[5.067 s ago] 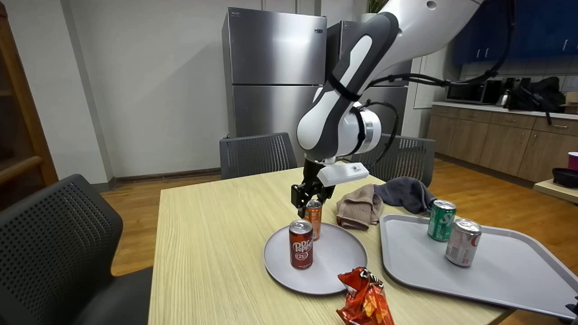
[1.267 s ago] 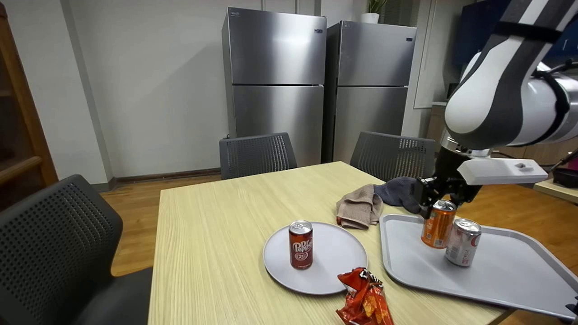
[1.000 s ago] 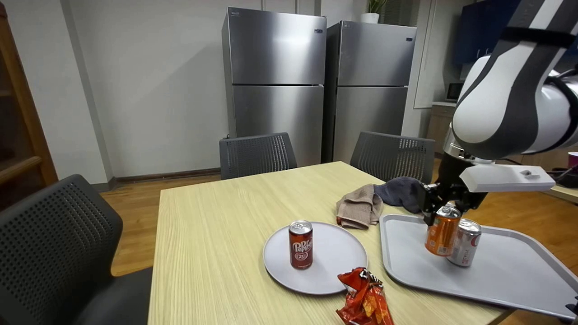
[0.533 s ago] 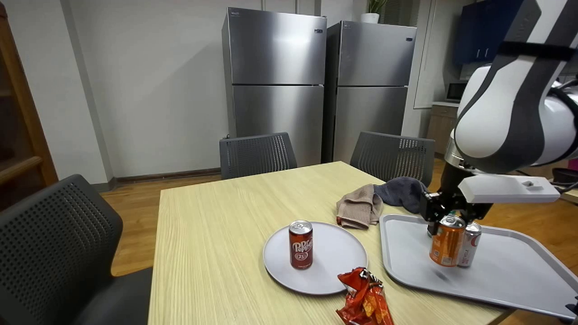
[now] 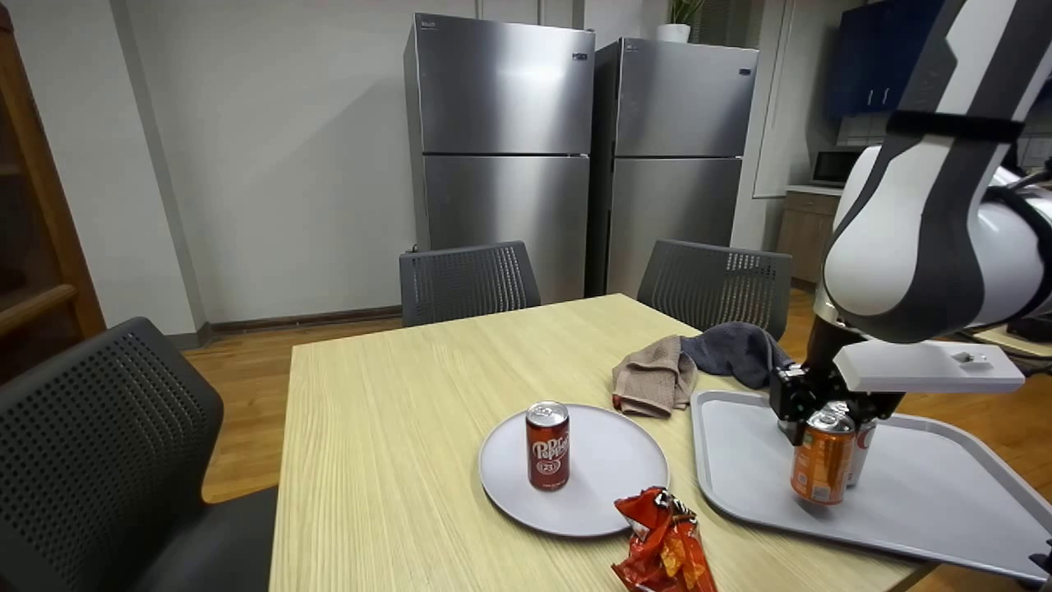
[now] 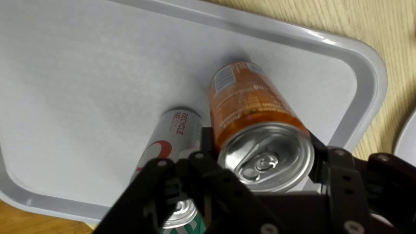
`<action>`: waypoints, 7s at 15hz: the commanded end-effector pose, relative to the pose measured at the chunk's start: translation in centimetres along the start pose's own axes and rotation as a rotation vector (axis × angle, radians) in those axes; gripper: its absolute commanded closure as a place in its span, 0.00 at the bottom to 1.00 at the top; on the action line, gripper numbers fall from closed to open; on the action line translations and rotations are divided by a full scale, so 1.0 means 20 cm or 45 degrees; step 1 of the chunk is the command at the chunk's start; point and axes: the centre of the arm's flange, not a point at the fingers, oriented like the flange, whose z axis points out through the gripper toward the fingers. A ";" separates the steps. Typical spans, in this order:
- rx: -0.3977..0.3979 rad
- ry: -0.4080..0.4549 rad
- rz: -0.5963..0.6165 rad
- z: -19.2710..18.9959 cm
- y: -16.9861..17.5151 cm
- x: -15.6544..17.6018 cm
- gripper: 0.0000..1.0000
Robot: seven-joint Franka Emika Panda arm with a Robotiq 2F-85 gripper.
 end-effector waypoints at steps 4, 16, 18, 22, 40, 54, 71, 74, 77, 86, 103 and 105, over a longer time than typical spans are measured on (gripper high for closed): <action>-0.010 0.009 0.082 0.03 0.02 0.00 0.62; -0.022 0.004 0.118 0.08 0.03 0.01 0.62; -0.026 0.004 0.121 0.09 0.03 0.01 0.62; -0.031 0.001 0.124 0.08 0.04 0.02 0.11; 0.095 0.037 0.002 -0.32 -0.08 0.16 0.00; 0.234 0.126 -0.275 -0.51 -0.64 0.20 0.00; 0.250 0.136 -0.350 -0.47 -0.84 0.18 0.00; 0.250 0.136 -0.350 -0.47 -0.84 0.18 0.00; 0.250 0.135 -0.350 -0.47 -0.84 0.18 0.00; 0.250 0.135 -0.350 -0.47 -0.84 0.19 0.00; 0.209 0.127 -0.614 -0.29 -1.20 0.31 0.00; 0.217 0.117 -0.651 -0.28 -1.26 0.31 0.00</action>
